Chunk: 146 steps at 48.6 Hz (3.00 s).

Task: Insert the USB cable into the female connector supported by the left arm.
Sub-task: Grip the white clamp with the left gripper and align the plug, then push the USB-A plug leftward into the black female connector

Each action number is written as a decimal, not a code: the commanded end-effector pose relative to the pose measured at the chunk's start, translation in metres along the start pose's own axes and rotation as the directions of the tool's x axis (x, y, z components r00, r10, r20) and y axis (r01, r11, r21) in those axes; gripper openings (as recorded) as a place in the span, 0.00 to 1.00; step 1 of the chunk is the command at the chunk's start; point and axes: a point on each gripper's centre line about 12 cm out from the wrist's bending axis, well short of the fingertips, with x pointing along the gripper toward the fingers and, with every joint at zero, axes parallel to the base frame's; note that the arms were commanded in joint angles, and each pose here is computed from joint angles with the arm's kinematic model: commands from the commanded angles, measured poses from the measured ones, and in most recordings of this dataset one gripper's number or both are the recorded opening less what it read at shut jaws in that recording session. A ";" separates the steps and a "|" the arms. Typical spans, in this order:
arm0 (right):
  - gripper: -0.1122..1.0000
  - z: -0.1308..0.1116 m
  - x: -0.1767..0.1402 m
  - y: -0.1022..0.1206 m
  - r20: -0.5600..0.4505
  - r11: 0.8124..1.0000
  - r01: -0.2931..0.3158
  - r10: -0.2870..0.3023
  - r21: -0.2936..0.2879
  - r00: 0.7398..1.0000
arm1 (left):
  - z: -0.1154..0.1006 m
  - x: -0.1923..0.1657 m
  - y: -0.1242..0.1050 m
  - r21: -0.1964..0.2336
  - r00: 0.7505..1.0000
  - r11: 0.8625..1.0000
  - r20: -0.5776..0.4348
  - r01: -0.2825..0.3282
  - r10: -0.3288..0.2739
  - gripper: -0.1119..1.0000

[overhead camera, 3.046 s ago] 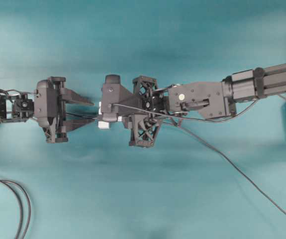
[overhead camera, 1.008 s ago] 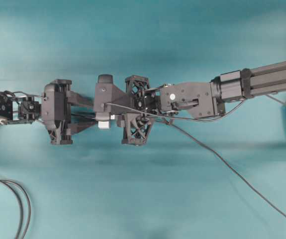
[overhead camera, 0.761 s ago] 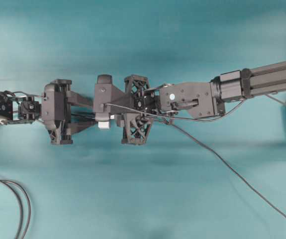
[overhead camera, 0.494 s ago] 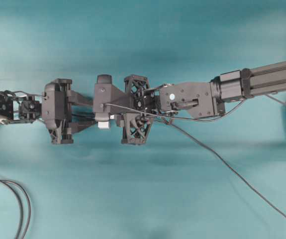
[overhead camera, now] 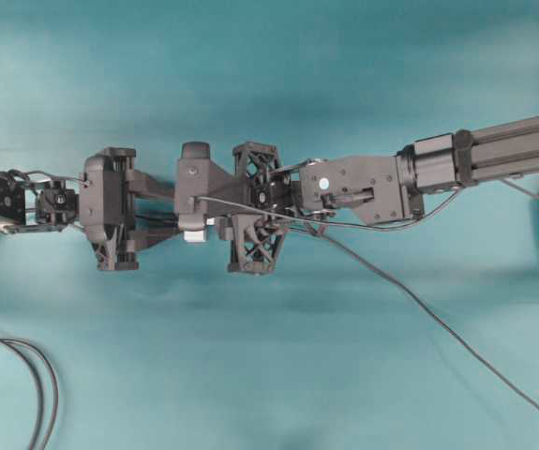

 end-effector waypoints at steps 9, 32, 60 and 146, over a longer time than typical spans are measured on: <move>0.29 0.022 -0.011 0.006 0.072 1.000 -0.011 0.012 -0.008 0.997 | 0.006 0.002 0.002 0.011 1.000 1.000 0.024 -0.007 0.006 0.63; 0.29 0.025 -0.012 0.008 0.080 1.000 -0.013 0.014 -0.010 0.997 | 0.010 0.004 0.003 0.009 0.999 1.000 0.034 -0.009 0.009 0.63; 0.29 0.028 -0.012 0.004 0.098 1.000 -0.010 0.011 -0.006 0.995 | 0.019 0.009 0.004 0.011 0.998 1.000 0.062 -0.012 0.012 0.63; 0.29 0.046 -0.009 0.001 0.160 0.998 0.001 0.009 -0.064 0.987 | 0.043 0.019 0.003 0.057 0.999 0.998 0.049 0.004 -0.007 0.63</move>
